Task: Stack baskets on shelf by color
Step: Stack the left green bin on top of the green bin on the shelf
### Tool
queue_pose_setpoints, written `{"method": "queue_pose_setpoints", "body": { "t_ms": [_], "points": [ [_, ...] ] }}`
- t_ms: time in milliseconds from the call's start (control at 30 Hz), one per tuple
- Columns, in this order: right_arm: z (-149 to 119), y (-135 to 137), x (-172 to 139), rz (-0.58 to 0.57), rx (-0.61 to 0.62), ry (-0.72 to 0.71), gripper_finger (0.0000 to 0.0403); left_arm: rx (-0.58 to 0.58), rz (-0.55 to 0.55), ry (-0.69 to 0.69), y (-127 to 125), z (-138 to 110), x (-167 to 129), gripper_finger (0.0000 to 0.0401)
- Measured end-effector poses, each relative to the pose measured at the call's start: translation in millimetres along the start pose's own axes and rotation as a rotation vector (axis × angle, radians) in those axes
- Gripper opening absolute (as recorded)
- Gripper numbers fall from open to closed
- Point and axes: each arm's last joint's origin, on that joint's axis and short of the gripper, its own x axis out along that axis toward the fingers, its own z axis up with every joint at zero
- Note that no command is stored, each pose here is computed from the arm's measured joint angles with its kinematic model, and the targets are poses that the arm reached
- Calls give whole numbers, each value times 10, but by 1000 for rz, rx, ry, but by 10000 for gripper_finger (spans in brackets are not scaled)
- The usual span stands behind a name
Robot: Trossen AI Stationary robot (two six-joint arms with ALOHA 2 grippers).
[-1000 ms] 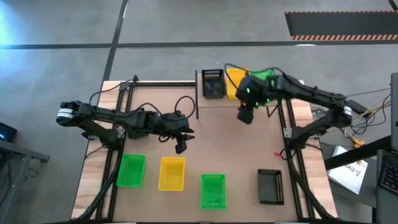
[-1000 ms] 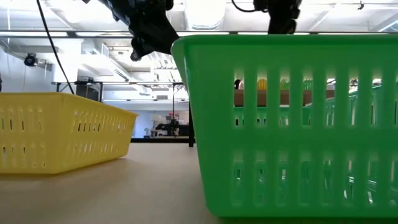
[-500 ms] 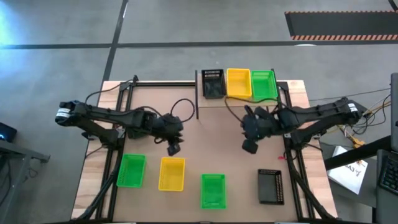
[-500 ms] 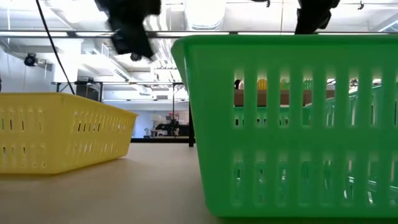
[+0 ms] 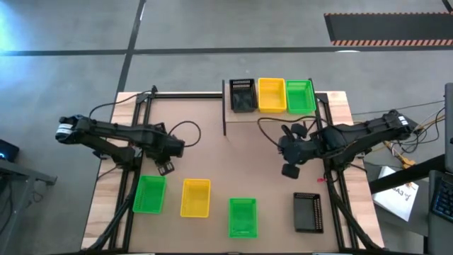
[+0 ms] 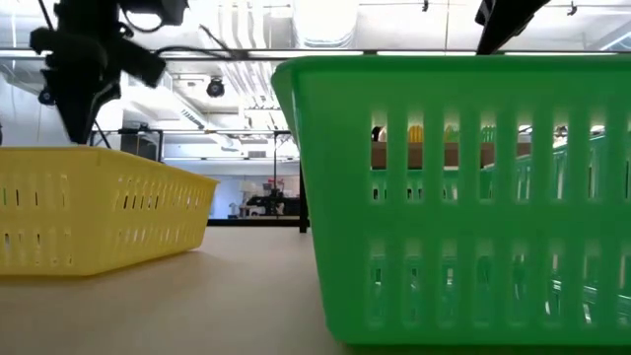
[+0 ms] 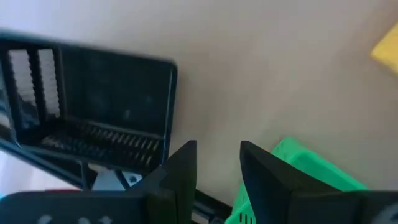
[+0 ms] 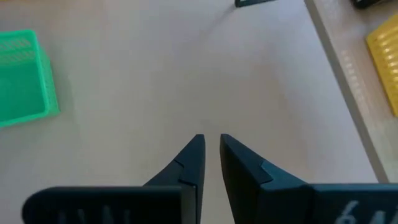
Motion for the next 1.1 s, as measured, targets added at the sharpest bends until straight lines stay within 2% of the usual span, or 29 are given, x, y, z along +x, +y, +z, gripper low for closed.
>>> {"method": "queue_pose_setpoints", "body": {
  "t_ms": [167, 367, 433, 567, 667, 900, 1000, 1100],
  "points": [
    [-79, -89, -159, 13, 10, -27, 43, 5, -52, 16, -4, -33, 95, 107],
    [-166, -196, -324, 20, 40, -84, 43, 231, -233, -48, -208, 44, -35, 107],
    [-191, -221, -360, 27, 55, -97, 43, 328, -302, -108, -343, 99, -118, 107],
    [-229, -250, -391, 33, 66, -109, 43, 515, -433, -336, -765, 266, -311, 107],
    [-238, -252, -391, 34, 66, -108, 43, 604, -475, -418, -1096, 375, -323, 107],
    [-320, -212, -429, 53, 12, -76, 43, 627, -464, -389, -1664, 660, -246, 107],
    [-390, -210, -461, 50, -17, -45, 43, 566, -425, -303, -1727, 681, -232, 107],
    [-433, -215, -495, 54, -36, -40, 43, 499, -353, -179, -1667, 571, -213, 107]
  ]
}}
